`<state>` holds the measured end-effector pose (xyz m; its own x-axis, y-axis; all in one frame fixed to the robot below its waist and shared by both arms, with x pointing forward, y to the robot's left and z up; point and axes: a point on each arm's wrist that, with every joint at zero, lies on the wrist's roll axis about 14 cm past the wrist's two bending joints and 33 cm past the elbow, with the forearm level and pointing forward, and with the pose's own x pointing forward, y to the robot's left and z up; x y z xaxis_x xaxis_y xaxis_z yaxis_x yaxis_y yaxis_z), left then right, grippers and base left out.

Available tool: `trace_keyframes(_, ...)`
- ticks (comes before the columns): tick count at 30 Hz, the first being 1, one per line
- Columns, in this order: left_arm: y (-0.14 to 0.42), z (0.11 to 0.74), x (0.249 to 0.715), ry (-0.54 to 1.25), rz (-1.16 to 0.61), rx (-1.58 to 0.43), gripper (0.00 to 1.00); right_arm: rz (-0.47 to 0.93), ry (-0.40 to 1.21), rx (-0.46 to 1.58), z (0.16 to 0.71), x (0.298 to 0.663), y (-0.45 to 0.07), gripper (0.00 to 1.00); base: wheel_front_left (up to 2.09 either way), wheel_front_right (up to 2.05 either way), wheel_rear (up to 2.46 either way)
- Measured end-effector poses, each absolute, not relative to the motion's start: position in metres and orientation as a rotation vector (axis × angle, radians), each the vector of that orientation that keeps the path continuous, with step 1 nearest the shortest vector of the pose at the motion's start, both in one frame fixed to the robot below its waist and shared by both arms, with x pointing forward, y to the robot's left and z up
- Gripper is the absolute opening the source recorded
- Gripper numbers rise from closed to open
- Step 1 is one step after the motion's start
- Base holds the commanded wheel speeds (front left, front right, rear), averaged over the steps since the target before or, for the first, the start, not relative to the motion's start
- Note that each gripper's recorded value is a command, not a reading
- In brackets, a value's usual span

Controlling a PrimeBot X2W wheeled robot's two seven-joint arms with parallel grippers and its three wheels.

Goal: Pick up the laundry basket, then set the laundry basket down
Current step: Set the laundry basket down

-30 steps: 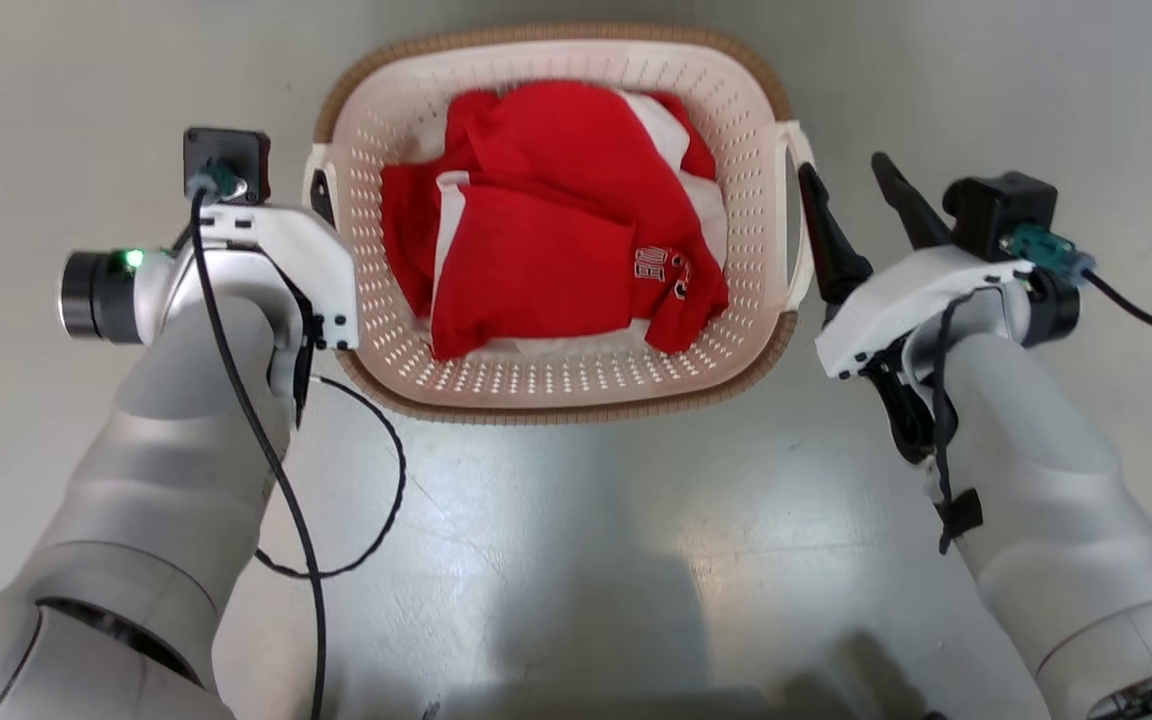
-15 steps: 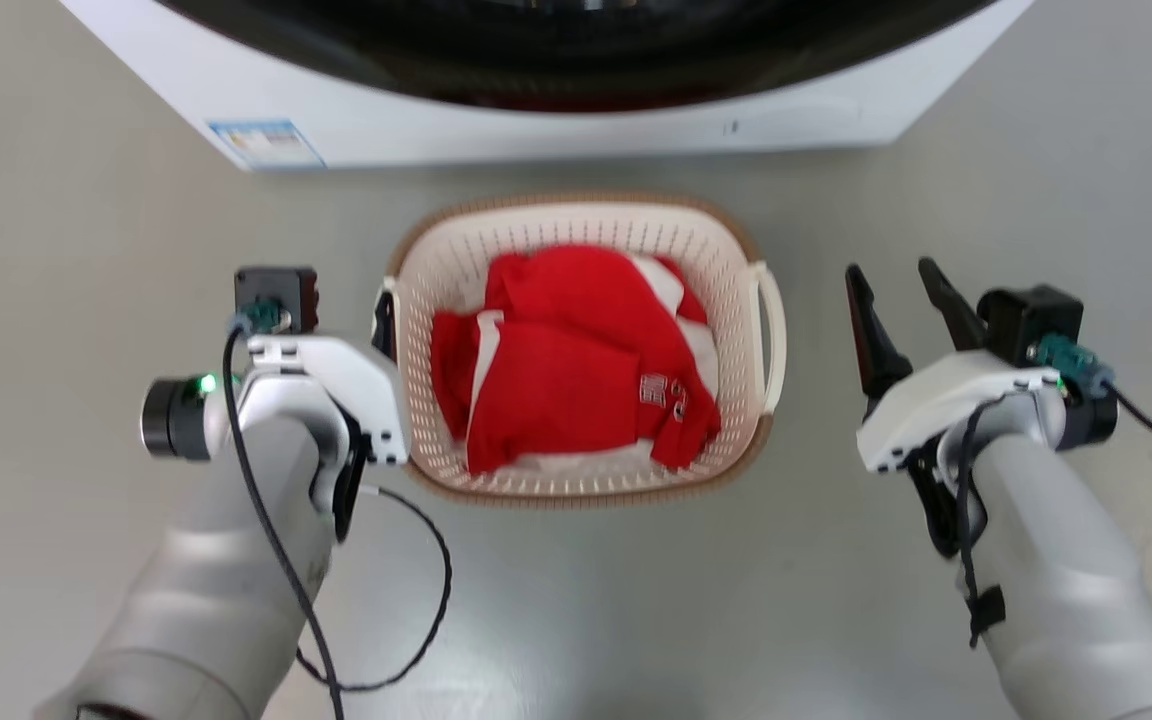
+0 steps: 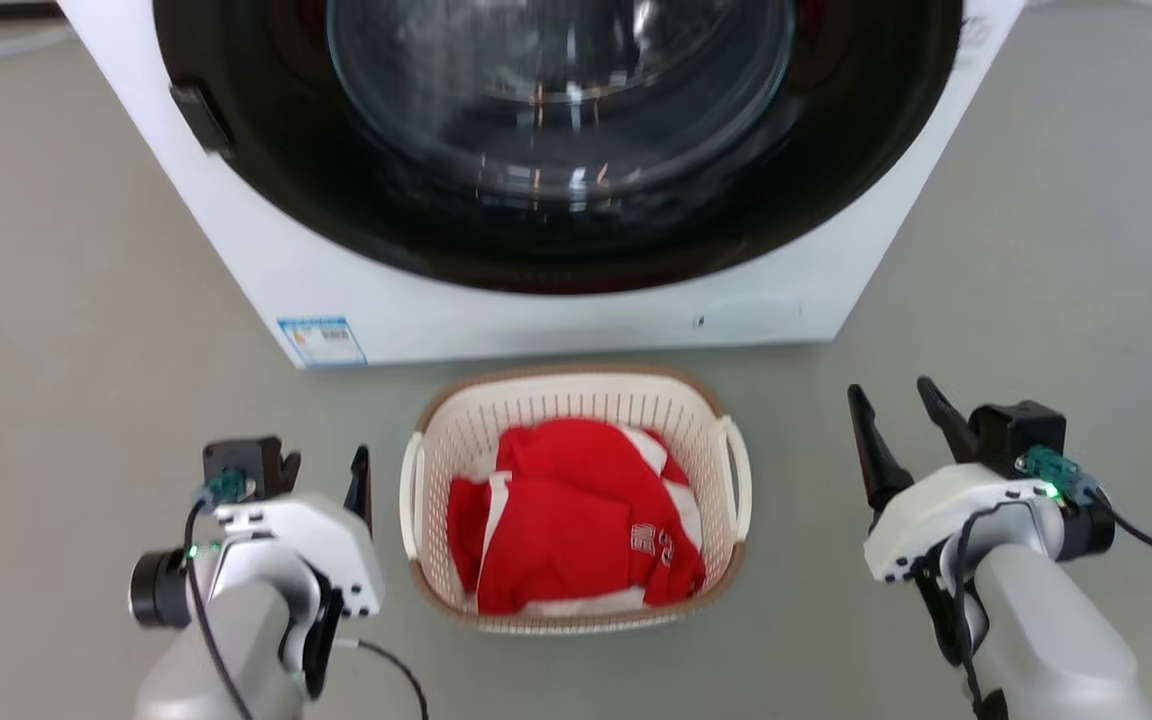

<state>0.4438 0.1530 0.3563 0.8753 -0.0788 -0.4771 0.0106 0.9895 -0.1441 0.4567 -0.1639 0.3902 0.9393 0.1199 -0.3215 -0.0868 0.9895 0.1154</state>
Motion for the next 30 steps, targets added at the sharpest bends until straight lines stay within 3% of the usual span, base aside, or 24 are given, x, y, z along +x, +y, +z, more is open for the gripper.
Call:
trace_keyframes(14, 0.168, 0.408, 0.393, 0.319, -0.026, -0.177, 1.0, 0.086, 0.17, 0.059, 0.448, 0.41, -0.184, 1.0, 0.0, 0.0, 0.0)
trace_keyframes(30, 0.18, 0.43, 0.357, 0.211, 0.004, -0.191, 1.0, 0.061, 0.1, 0.067, 0.458, 0.365, -0.198, 1.0, 0.0, 0.0, 0.0)
